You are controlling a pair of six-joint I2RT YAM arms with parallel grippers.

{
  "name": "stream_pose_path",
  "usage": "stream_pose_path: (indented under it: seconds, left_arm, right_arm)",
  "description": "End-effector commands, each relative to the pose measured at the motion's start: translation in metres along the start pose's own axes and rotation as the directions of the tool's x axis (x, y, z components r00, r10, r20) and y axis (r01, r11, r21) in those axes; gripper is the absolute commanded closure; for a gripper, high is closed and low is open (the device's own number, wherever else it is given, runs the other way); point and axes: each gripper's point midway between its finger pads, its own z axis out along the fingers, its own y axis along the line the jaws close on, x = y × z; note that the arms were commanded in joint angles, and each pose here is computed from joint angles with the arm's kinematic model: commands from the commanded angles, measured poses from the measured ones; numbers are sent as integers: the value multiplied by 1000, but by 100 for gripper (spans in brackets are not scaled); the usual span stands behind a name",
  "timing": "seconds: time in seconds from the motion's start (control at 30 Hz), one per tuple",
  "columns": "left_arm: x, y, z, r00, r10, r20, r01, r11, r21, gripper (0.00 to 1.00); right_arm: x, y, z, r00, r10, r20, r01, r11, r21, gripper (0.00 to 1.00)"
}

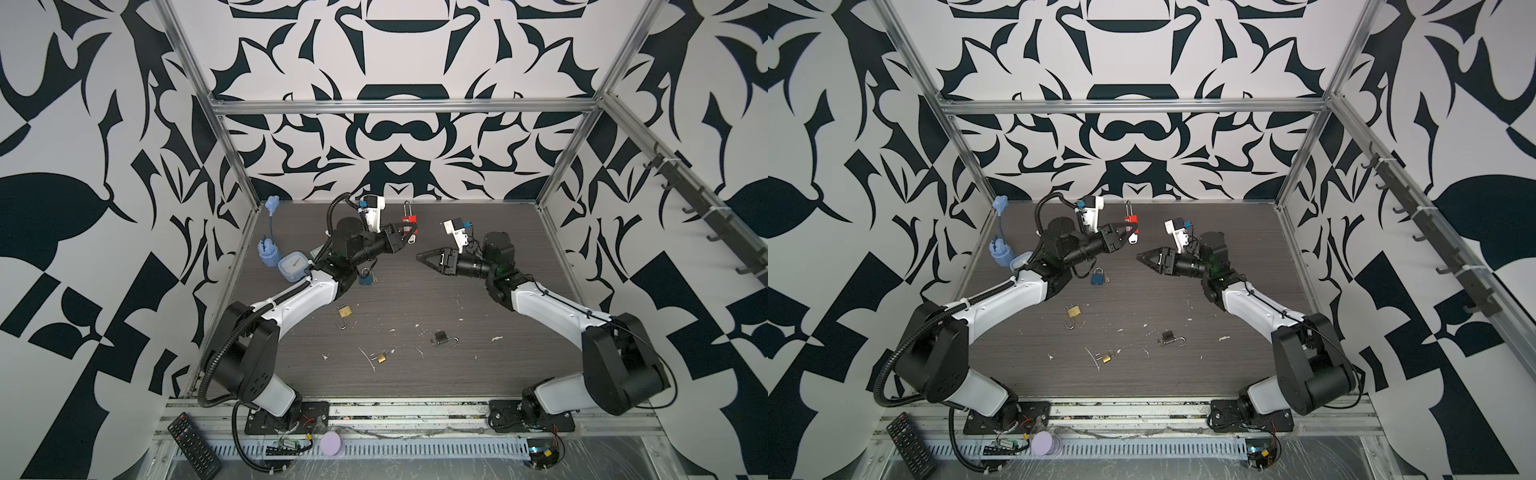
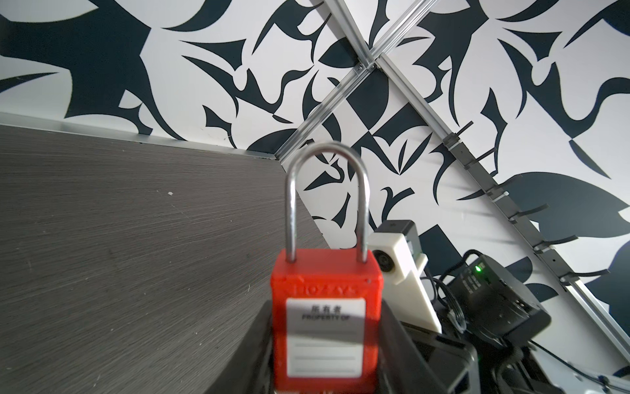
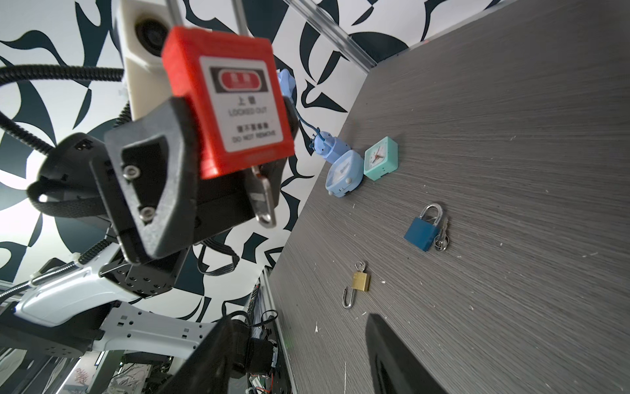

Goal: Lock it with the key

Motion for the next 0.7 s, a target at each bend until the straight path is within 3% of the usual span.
stream_pose_path:
  seconds: [0.0, 0.37, 0.67]
  left_arm:
    - [-17, -27, -5, 1000, 17, 25, -19, 998, 64, 100]
    - [-15, -28, -7, 1000, 5, 15, -6, 998, 63, 100]
    - [-13, -27, -8, 1000, 13, 5, -13, 999, 52, 100]
  right_arm:
    - [-25, 34, 1, 993, -111, 47, 115, 990, -79, 38]
    - [-24, 43, 24, 984, -179, 2, 178, 980, -83, 45]
    - [-30, 36, 24, 971, -237, 28, 236, 972, 12, 58]
